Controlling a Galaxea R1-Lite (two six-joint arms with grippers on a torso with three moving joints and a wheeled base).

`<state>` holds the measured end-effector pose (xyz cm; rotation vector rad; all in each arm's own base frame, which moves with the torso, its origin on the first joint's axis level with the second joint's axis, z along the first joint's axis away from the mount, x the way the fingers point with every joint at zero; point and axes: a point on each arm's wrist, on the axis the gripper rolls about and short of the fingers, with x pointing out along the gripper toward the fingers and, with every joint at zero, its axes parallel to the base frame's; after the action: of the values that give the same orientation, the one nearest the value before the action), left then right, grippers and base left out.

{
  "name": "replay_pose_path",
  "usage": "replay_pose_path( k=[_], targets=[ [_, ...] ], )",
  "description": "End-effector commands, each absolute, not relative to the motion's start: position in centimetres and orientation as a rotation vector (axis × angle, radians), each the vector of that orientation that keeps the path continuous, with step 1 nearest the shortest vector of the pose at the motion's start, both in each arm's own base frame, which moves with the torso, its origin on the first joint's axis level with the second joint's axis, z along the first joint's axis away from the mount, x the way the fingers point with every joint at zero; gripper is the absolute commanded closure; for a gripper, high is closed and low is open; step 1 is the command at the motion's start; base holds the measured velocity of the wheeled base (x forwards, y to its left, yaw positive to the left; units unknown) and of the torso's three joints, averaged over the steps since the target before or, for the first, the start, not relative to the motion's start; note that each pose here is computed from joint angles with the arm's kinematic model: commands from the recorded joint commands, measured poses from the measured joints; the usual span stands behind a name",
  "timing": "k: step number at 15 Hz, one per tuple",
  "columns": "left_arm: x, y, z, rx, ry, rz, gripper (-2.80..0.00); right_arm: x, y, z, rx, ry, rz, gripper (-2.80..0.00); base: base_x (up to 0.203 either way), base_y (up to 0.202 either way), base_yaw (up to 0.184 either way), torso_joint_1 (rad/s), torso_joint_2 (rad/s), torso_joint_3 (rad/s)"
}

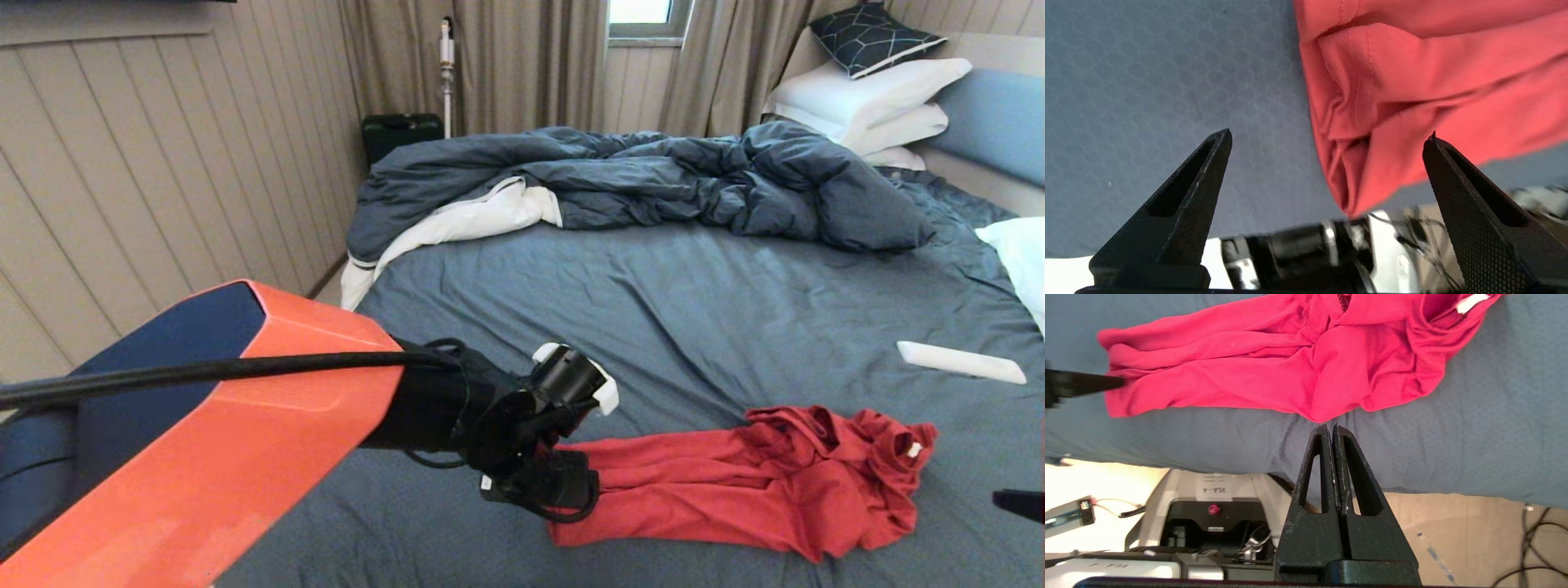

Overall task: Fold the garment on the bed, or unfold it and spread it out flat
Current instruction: Unford the red T-shirt

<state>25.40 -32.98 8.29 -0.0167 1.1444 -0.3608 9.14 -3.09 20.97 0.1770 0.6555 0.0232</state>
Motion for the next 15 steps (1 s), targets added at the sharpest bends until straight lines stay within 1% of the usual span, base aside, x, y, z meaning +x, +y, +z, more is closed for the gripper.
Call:
replay_pose_path(
  k=[1,3,8,9,12,15],
  targets=[
    [25.4,-33.4,7.2,0.008,1.132,-0.330,-2.80,9.2,-3.2,20.9,0.191,0.657,0.029,0.00,0.000,0.000,0.000,0.000,0.00,0.000],
    [25.2,-34.4,6.3,0.034,1.063,-0.307,-2.80,9.0,-3.3,20.8,0.200,0.652,0.034,0.00,0.000,0.000,0.000,0.000,0.00,0.000],
    [23.8,-35.8,5.9,0.053,1.049,-0.352,-2.80,9.1,-3.6,20.7,0.219,0.652,0.027,0.00,0.000,0.000,0.000,0.000,0.00,0.000],
    [23.8,-35.8,5.8,0.057,1.051,-0.352,0.00,9.1,-3.7,20.7,0.220,0.652,0.026,0.00,0.000,0.000,0.000,0.000,0.00,0.000],
    [23.8,-35.9,5.6,0.055,1.048,-0.357,0.00,9.4,-3.8,20.6,0.209,0.628,0.028,0.00,0.000,0.000,0.000,0.000,0.00,0.000],
    [24.7,-35.9,5.9,0.010,1.013,-0.364,0.00,9.5,-3.8,20.6,0.207,0.625,0.030,0.00,0.000,0.000,0.000,0.000,0.00,0.000]
  ],
)
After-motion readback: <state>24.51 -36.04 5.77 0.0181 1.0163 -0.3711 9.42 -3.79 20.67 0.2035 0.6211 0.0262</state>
